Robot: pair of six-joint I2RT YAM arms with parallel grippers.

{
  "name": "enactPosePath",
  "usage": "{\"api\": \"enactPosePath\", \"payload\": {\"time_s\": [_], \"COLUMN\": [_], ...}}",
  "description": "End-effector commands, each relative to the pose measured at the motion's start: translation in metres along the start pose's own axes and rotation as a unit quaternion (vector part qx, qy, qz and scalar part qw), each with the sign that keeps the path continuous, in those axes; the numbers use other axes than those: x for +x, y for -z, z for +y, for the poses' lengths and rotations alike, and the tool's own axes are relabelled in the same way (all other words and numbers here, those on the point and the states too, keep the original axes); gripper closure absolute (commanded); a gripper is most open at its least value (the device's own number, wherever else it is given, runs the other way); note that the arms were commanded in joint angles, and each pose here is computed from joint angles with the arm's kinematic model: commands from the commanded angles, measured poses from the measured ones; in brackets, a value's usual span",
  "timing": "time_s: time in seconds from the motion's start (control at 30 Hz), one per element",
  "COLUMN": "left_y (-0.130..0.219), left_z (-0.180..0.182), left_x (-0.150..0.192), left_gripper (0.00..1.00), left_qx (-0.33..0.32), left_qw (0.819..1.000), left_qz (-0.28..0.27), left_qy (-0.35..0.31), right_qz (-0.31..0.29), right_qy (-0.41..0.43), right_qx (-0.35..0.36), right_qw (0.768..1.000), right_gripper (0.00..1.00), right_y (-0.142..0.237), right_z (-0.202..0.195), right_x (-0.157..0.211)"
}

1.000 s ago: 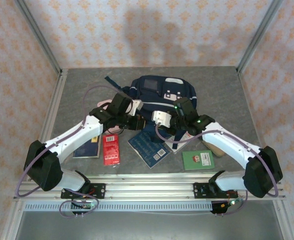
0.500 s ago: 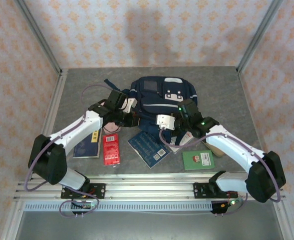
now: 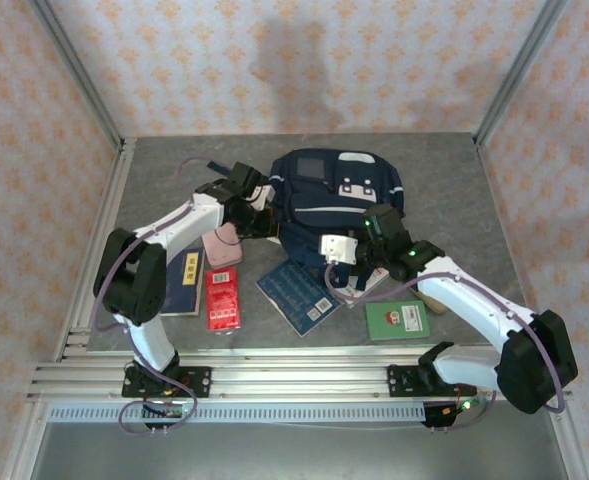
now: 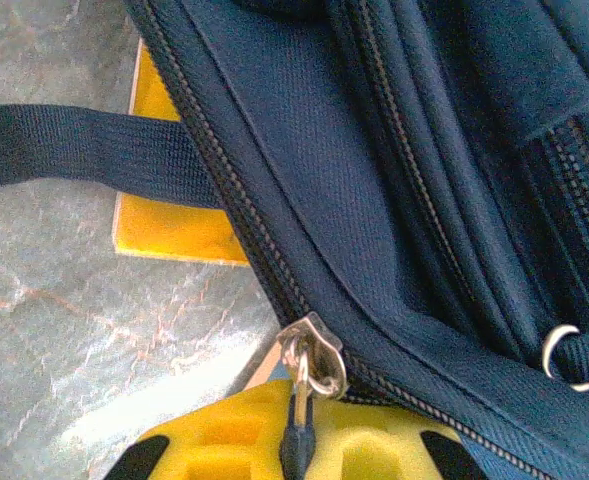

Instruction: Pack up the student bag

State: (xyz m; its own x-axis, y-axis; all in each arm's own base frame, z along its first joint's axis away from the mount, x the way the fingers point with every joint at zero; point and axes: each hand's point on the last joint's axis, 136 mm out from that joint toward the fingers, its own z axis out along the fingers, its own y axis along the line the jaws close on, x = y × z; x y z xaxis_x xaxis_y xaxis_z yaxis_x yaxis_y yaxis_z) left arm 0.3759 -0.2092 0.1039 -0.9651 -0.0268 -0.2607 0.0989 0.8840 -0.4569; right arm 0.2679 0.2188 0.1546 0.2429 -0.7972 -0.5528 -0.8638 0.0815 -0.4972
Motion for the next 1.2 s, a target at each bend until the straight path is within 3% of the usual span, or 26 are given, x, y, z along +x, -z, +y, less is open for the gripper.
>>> {"api": "enactPosePath", "payload": {"time_s": [0.0, 0.17, 0.33, 0.4, 0.43, 0.5, 0.63, 0.73, 0.87, 1.17], "left_y": [0.012, -0.003, -0.001, 0.002, 0.005, 0.009, 0.019, 0.025, 0.036, 0.042], "left_z": [0.057, 0.064, 0.042, 0.026, 0.019, 0.005, -0.017, -0.026, -0.044, -0.067], "left_x": [-0.054, -0.064, -0.065, -0.063, -0.062, -0.055, -0.036, -0.025, -0.016, 0.004], "left_gripper": [0.98, 0.96, 1.00, 1.00, 1.00, 1.00, 1.00, 1.00, 1.00, 1.00], "left_qx": [-0.110, -0.111, -0.041, -0.004, 0.006, 0.019, 0.028, 0.049, 0.077, 0.085], "left_qw": [0.990, 0.992, 0.997, 0.997, 0.997, 0.997, 0.997, 0.996, 0.993, 0.992], "left_qz": [-0.078, -0.056, -0.061, -0.070, -0.073, -0.071, -0.074, -0.079, -0.086, -0.078], "left_qy": [0.028, 0.013, 0.015, 0.017, 0.015, 0.004, -0.023, -0.017, -0.016, -0.044], "right_qz": [0.005, 0.002, 0.006, -0.014, -0.025, -0.059, -0.125, -0.127, -0.116, -0.081], "right_qy": [0.016, 0.033, 0.013, -0.036, -0.050, -0.084, -0.168, -0.248, -0.294, -0.359], "right_qx": [0.001, -0.003, 0.015, 0.028, 0.029, 0.023, 0.034, 0.075, 0.061, -0.007], "right_qw": [1.000, 0.999, 1.000, 0.999, 0.998, 0.994, 0.977, 0.957, 0.947, 0.930], "right_gripper": [1.00, 1.00, 0.96, 0.57, 0.48, 0.41, 0.41, 0.45, 0.55, 0.47], "right_y": [0.016, 0.011, 0.000, -0.002, -0.002, 0.003, 0.015, 0.015, -0.002, -0.037], "right_z": [0.006, 0.012, 0.009, -0.002, -0.005, -0.009, -0.028, -0.052, -0.049, -0.037], "right_x": [0.003, 0.003, 0.006, -0.006, -0.012, -0.029, -0.059, -0.062, -0.065, -0.071]}}
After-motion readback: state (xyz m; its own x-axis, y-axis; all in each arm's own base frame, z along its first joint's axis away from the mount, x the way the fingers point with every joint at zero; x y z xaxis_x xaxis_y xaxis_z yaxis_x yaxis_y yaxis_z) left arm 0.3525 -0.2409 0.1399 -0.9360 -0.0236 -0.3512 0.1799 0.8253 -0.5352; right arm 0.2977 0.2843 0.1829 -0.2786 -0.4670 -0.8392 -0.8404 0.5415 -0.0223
